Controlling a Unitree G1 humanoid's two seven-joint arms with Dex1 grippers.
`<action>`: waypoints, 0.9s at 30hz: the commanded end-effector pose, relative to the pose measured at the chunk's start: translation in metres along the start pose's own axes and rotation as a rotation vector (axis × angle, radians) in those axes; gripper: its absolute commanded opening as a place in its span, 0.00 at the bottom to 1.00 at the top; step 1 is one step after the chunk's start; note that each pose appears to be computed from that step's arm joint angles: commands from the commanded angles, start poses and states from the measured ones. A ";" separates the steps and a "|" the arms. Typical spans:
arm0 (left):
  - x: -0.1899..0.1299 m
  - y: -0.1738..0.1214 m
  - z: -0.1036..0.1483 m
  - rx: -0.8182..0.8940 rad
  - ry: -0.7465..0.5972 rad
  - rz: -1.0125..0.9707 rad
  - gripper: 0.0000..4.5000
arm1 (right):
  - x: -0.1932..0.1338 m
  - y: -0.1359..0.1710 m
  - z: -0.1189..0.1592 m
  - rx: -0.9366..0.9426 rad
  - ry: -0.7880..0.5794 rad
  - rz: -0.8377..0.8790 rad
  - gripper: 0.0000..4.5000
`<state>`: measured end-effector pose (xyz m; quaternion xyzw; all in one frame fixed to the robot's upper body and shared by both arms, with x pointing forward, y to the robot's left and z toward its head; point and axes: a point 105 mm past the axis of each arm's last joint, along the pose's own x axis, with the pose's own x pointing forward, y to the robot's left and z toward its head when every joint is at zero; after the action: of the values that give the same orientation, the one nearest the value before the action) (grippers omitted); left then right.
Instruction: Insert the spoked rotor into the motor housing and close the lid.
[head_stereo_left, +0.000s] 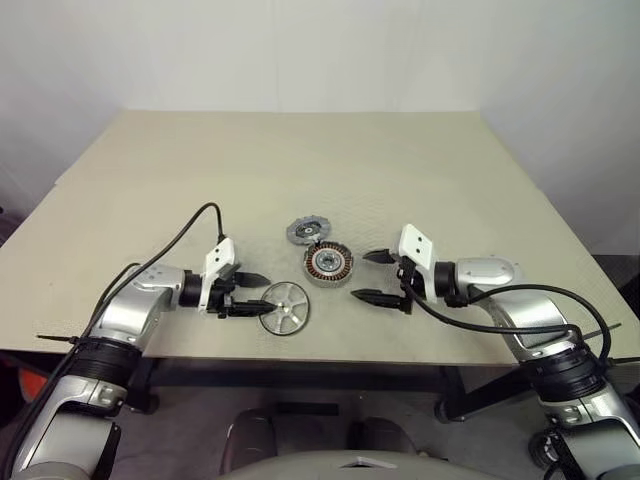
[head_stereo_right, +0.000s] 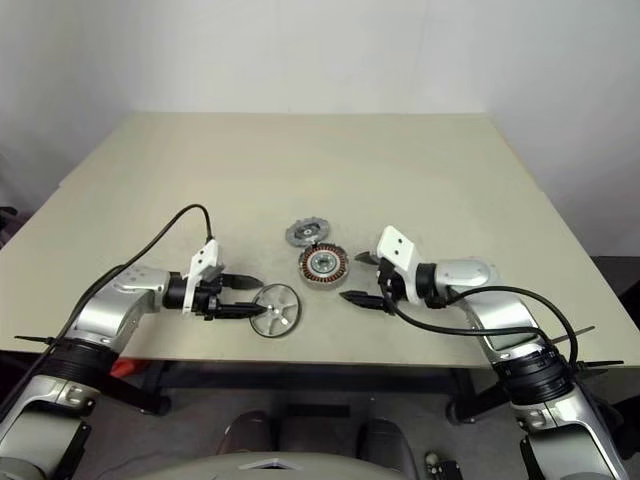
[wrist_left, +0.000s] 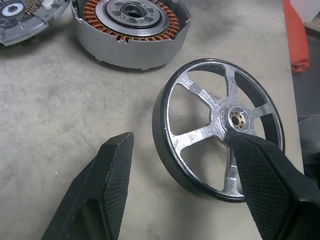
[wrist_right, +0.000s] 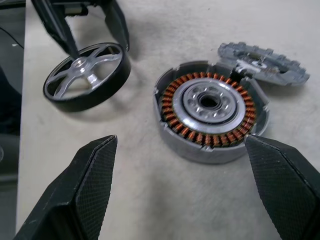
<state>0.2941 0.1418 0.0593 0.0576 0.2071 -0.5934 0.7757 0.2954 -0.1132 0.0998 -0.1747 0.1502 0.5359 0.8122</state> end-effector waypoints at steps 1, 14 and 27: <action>0.009 -0.004 -0.001 -0.052 -0.004 -0.014 0.72 | -0.005 -0.005 0.015 -0.037 -0.039 -0.033 0.93; 0.008 -0.005 -0.008 -0.140 0.008 0.010 0.39 | -0.009 -0.007 0.007 -0.034 -0.029 -0.055 0.94; 0.012 0.000 -0.002 -0.296 -0.064 0.032 0.27 | -0.006 -0.014 -0.001 -0.026 -0.019 -0.077 0.94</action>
<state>0.2929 0.1281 0.0633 -0.0756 0.2420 -0.5709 0.7809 0.3011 -0.1246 0.0900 -0.1772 0.1550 0.5100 0.8274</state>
